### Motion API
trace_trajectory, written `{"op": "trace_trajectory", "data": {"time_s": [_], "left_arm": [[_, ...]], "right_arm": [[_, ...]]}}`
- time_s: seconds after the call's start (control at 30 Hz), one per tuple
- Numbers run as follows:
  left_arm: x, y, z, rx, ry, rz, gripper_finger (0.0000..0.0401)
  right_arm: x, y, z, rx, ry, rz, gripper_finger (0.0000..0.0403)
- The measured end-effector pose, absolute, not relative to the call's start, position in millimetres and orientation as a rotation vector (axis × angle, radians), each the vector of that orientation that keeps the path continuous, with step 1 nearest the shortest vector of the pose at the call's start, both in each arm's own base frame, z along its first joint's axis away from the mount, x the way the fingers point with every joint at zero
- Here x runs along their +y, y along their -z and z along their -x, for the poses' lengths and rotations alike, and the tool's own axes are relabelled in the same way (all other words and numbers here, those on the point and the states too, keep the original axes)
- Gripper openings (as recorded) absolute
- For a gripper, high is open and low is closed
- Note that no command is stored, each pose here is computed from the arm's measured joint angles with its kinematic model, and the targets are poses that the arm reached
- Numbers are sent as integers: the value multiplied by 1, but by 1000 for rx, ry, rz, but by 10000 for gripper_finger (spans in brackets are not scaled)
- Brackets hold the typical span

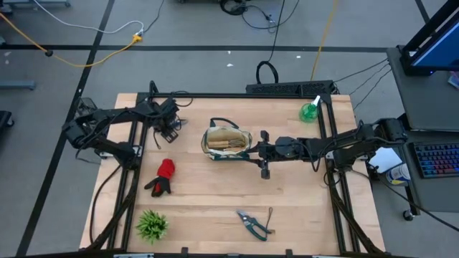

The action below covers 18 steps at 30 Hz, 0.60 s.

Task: Pick & Place Garden tools in Gardening bag
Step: Put the top green shear scissors into the gardening bag

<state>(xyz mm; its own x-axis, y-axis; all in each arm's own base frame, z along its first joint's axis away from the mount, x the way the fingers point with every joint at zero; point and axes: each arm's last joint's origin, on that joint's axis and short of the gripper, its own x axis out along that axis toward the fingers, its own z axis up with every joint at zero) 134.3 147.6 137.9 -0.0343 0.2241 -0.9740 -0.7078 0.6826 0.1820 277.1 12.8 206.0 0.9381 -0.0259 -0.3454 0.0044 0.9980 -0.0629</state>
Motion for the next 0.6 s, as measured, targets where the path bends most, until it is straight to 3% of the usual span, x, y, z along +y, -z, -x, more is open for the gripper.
{"op": "trace_trajectory", "data": {"time_s": [0.2,0.47,0.6], "left_arm": [[144,-129,-131,1398,-777,443,161],[143,-128,-133,1373,-768,477,48],[143,-128,-133,1368,-782,488,46]], "right_arm": [[13,-206,-277,353,16,61,130],[13,-202,-276,393,15,64,130],[13,-199,-274,427,14,65,130]]}}
